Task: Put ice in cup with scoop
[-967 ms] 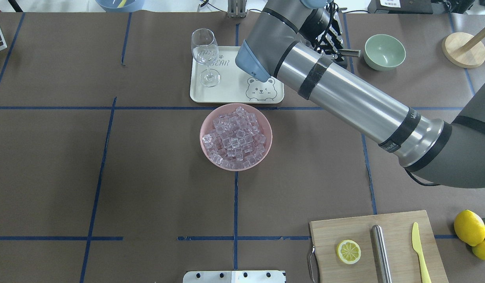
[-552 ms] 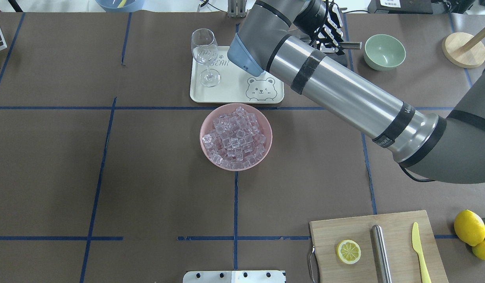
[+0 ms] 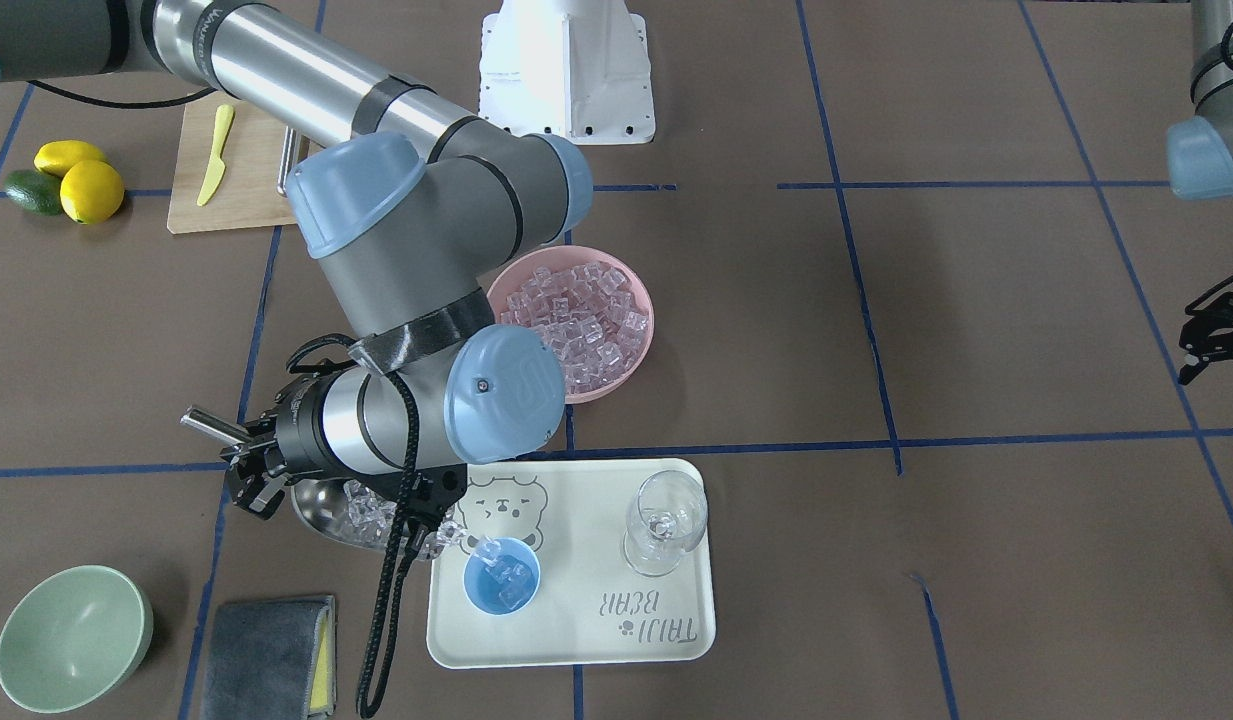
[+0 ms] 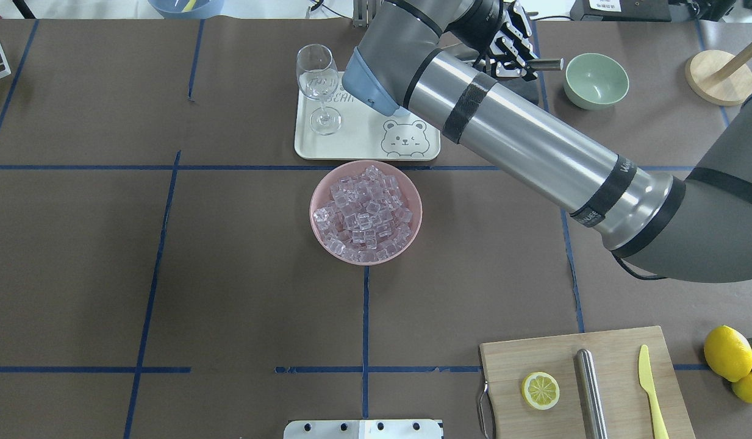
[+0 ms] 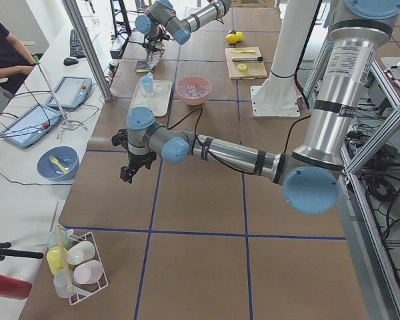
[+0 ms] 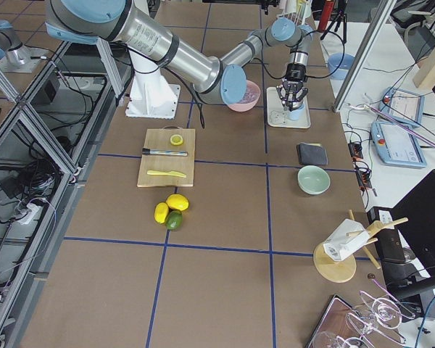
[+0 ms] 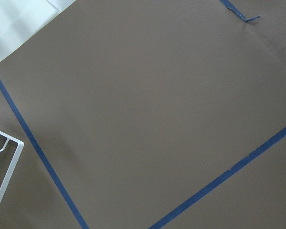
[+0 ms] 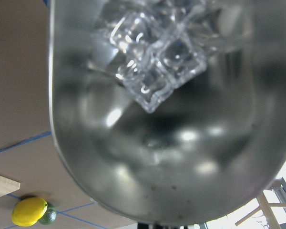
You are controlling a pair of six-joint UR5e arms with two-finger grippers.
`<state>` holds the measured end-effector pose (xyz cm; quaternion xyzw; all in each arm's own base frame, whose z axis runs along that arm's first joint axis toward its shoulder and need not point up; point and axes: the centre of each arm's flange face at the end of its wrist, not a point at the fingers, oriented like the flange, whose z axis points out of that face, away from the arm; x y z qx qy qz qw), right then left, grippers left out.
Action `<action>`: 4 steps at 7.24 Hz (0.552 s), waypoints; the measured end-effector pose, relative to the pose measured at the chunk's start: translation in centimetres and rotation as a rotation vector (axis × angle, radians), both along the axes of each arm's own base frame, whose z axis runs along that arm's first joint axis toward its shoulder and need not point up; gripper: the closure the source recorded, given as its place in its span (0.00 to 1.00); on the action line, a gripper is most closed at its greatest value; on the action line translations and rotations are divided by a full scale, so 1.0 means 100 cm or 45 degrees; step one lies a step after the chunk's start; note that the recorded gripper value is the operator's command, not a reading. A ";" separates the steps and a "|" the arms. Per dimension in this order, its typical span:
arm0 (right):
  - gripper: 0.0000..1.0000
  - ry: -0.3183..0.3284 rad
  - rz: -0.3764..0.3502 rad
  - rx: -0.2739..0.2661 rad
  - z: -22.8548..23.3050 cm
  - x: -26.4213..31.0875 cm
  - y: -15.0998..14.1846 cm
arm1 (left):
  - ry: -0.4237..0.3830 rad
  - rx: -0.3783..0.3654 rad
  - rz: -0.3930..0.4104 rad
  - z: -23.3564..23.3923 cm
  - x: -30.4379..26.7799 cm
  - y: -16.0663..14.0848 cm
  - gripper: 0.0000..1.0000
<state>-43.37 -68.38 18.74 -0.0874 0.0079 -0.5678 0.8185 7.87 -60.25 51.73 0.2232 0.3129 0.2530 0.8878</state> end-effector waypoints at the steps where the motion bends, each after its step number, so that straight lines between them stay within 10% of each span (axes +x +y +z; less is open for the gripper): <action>1: 1.00 0.009 -0.005 -0.001 0.000 0.000 0.000 | -0.002 0.003 0.005 0.001 0.000 0.000 0.00; 4: 1.00 0.022 -0.015 -0.004 0.001 0.002 0.000 | -0.003 0.005 0.010 0.001 0.000 -0.001 0.00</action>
